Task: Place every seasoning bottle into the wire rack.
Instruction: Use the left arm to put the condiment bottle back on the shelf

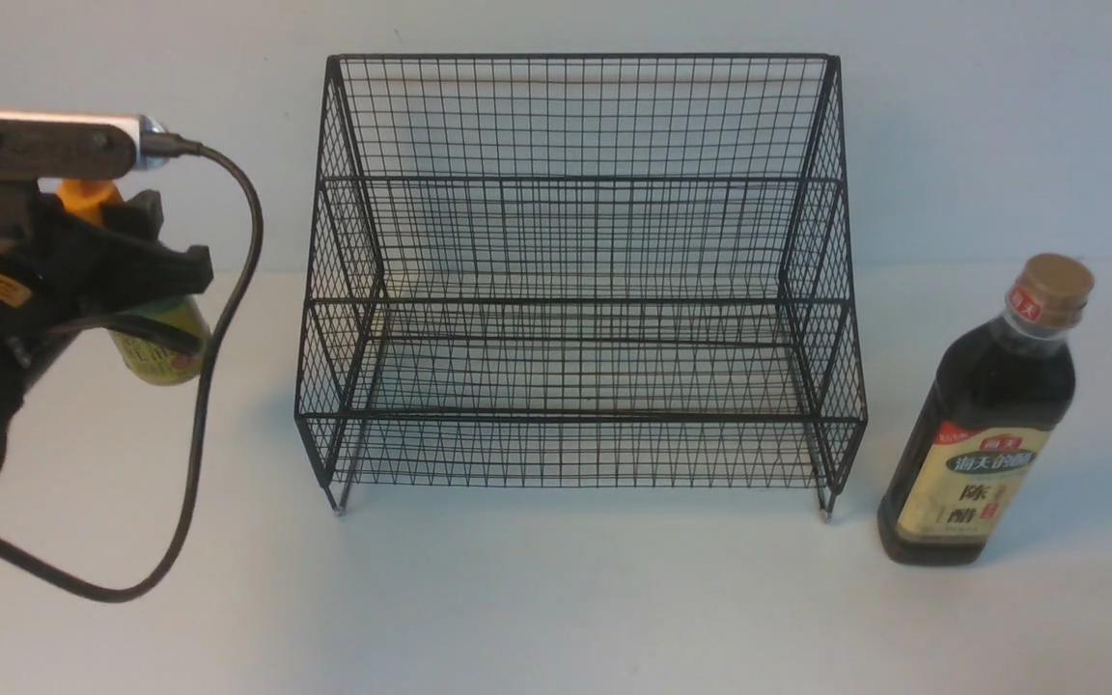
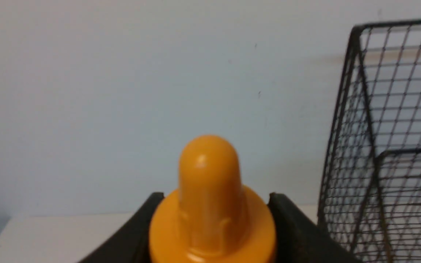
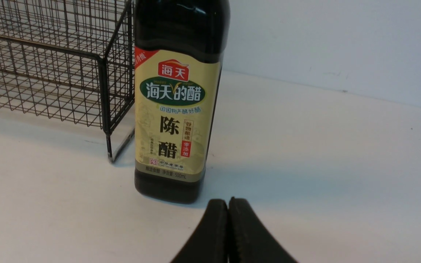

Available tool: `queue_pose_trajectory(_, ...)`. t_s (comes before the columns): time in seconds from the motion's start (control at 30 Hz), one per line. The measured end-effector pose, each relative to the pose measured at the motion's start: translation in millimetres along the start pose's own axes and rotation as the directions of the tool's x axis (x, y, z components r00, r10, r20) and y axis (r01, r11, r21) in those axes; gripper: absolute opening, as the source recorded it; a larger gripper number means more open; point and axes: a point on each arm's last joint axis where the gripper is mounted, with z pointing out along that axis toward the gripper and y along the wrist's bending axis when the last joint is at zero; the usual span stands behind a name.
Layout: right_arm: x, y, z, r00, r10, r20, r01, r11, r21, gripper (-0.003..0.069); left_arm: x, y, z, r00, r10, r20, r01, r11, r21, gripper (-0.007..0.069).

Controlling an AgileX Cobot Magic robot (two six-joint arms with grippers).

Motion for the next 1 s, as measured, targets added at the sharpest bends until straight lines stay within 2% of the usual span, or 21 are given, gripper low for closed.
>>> queue_pose_trajectory(0.23,0,0,0,1.0,0.0,0.0,0.0,1.0,0.0,-0.0015,-48,-31,-35,0.995,-0.001,0.095,-0.014,0.989,0.149,0.0309)
queue_pose_trajectory(0.5,0,0,0,1.0,0.0,0.0,0.0,1.0,0.0,-0.0015,-78,-69,-39,0.985,-0.03,0.171,-0.02,0.959,0.284,0.0309)
queue_pose_trajectory(0.73,0,0,0,1.0,0.0,0.0,0.0,1.0,0.0,-0.0015,-69,-95,0,0.994,0.008,0.11,-0.043,0.948,0.316,0.0309)
queue_pose_trajectory(1.0,0,0,0,1.0,0.0,0.0,0.0,1.0,0.0,-0.0015,-45,-108,35,0.998,0.032,0.058,-0.048,0.951,0.306,0.0309)
